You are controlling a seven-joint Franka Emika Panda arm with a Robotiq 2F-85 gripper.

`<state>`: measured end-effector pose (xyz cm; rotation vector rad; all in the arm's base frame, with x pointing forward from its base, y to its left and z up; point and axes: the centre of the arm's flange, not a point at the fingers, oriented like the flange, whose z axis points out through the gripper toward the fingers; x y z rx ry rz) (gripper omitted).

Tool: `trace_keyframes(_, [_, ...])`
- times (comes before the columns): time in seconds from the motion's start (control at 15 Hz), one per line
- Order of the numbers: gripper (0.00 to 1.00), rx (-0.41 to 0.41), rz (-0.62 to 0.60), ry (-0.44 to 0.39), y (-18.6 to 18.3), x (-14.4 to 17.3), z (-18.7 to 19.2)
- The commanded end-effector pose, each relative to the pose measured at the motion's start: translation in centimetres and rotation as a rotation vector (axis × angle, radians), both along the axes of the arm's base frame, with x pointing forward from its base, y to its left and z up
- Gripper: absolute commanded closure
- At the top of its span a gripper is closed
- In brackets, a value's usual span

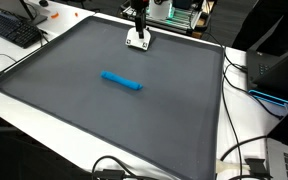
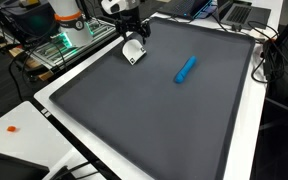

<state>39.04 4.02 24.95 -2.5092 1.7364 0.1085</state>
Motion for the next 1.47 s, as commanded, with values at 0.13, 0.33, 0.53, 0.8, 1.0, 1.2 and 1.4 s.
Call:
trace_keyframes(0.13, [0.00, -0.015, -0.062, -0.045, 0.08, -0.26, -1.25])
trace_keyframes(0.33, [0.00, -0.019, -0.078, -0.075, 0.08, -0.04, -1.33])
trace_keyframes(0.53, [0.00, -0.024, -0.102, -0.092, 0.00, 0.20, -1.42])
trace_keyframes(0.8, [0.00, -0.031, -0.135, -0.102, -0.11, 0.33, -1.70])
trace_keyframes(1.0, [0.16, -0.031, -0.153, -0.104, -0.17, 0.38, -1.92])
trace_keyframes(1.2, [0.47, -0.030, -0.170, -0.106, -0.16, 0.45, -2.02])
trace_keyframes(1.4, [0.70, -0.026, -0.193, -0.109, -0.23, 0.53, -2.02])
